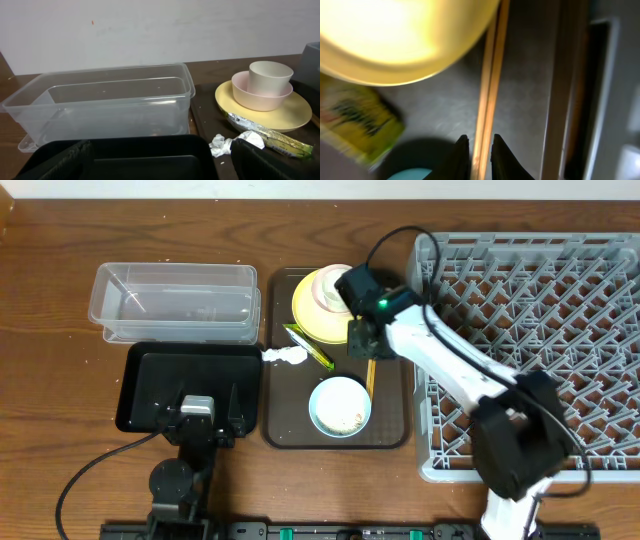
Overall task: Sort waste into correct bins and load items into the dishwasher rack
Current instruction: 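Move the right gripper to the wooden chopsticks on the brown tray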
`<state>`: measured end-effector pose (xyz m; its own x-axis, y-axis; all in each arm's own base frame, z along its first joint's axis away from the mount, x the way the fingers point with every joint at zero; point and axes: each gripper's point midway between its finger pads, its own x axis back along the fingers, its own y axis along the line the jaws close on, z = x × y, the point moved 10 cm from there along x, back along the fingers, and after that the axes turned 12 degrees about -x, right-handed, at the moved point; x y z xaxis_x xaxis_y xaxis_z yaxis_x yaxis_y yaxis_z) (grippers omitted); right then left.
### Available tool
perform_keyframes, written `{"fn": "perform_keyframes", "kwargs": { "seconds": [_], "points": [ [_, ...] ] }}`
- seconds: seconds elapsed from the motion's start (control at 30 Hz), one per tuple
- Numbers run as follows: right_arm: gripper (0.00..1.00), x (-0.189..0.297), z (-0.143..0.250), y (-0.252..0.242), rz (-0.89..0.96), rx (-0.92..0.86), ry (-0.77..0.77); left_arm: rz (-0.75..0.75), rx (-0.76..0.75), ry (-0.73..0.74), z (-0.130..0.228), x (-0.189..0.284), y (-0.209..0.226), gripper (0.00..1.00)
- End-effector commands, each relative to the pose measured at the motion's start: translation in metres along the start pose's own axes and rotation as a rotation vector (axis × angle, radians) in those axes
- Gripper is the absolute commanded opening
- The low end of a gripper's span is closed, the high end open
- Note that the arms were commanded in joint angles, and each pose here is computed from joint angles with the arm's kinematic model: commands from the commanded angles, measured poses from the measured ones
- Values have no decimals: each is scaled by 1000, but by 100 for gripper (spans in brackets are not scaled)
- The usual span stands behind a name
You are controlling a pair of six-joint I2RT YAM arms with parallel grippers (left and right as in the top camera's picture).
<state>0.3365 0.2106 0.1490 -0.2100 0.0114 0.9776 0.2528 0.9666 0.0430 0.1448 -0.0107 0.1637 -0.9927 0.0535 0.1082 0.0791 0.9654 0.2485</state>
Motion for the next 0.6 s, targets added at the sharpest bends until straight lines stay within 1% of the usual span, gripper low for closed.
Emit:
{"fn": "perform_keyframes", "kwargs": {
  "seconds": [0.0,0.23,0.57],
  "points": [
    [15,-10,-2,2,43,-28,-24,-10,-9,55,12,-1,-2,90],
    [16,-22,0,-2,105,-42,-34,-10,-9,55,12,-1,-2,90],
    [15,-32,3,-4,99,-45,-39,-10,-9,55,12,-1,-2,90]
  ]
}}
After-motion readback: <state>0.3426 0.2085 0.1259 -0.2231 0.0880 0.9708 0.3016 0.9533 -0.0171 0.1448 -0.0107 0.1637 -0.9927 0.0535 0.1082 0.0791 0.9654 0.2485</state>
